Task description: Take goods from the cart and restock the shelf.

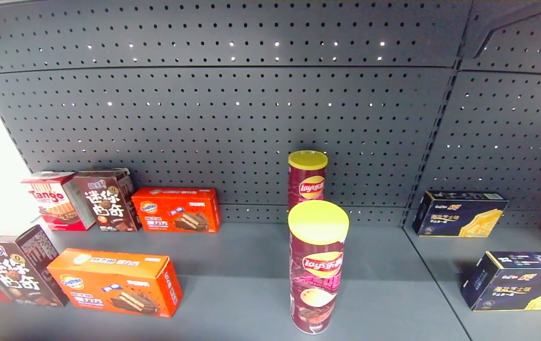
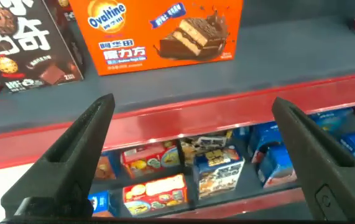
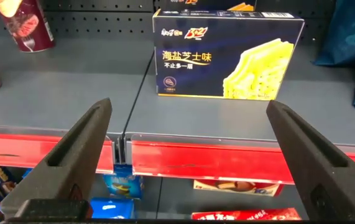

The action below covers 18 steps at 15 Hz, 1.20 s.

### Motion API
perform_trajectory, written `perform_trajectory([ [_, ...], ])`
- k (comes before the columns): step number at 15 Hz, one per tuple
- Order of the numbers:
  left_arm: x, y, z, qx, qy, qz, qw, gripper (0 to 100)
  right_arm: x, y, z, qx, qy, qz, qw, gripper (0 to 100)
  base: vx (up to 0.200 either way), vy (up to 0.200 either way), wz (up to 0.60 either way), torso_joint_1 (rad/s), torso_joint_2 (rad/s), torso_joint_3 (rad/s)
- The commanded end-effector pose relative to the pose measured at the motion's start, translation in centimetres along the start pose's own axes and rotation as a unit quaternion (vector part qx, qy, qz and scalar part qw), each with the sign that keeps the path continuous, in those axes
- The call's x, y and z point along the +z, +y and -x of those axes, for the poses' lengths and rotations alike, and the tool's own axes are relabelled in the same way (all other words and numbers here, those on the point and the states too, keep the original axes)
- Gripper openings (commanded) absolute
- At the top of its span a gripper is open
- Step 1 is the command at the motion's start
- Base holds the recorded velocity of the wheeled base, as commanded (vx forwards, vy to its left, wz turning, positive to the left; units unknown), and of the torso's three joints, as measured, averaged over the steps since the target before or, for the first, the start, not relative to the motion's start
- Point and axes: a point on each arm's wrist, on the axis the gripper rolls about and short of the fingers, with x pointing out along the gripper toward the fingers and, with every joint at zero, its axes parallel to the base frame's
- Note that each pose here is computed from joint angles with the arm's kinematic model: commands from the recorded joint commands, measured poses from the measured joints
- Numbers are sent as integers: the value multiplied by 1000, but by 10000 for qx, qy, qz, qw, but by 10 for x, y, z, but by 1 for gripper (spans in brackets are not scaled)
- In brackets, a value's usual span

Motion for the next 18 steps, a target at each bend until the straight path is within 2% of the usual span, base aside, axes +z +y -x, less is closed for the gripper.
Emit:
perform_trajectory([
  [1,-1,0,0,237,-12,-1,9997,100,0,0,0,5,5,0,10000,100,0,0,0,0,0,0],
  [2,-1,-1,2,562,-115,21,9984,100,0,0,0,5,5,0,10000,100,0,0,0,0,0,0],
  [3,-2,-1,3,695,-202,27,9974,100,0,0,0,5,5,0,10000,100,0,0,0,0,0,0],
  [4,-2,-2,4,746,-314,25,9967,100,0,0,0,5,5,0,10000,100,0,0,0,0,0,0],
  [6,-5,-4,10,548,-738,-78,9957,100,0,0,0,5,5,0,10000,100,0,0,0,0,0,0],
  [7,-5,-4,10,540,-738,-87,9958,100,0,0,0,5,5,0,10000,100,0,0,0,0,0,0],
  [9,-5,-4,10,590,-736,64,9955,100,0,0,0,5,5,0,10000,100,0,0,0,0,0,0],
  [16,-5,-4,10,593,-734,26,9955,100,0,0,0,12,13,0,10000,100,0,0,0,0,0,0],
  [18,-5,-4,10,583,-736,56,9956,100,0,0,0,5,5,-8,10000,100,0,0,0,0,0,0],
])
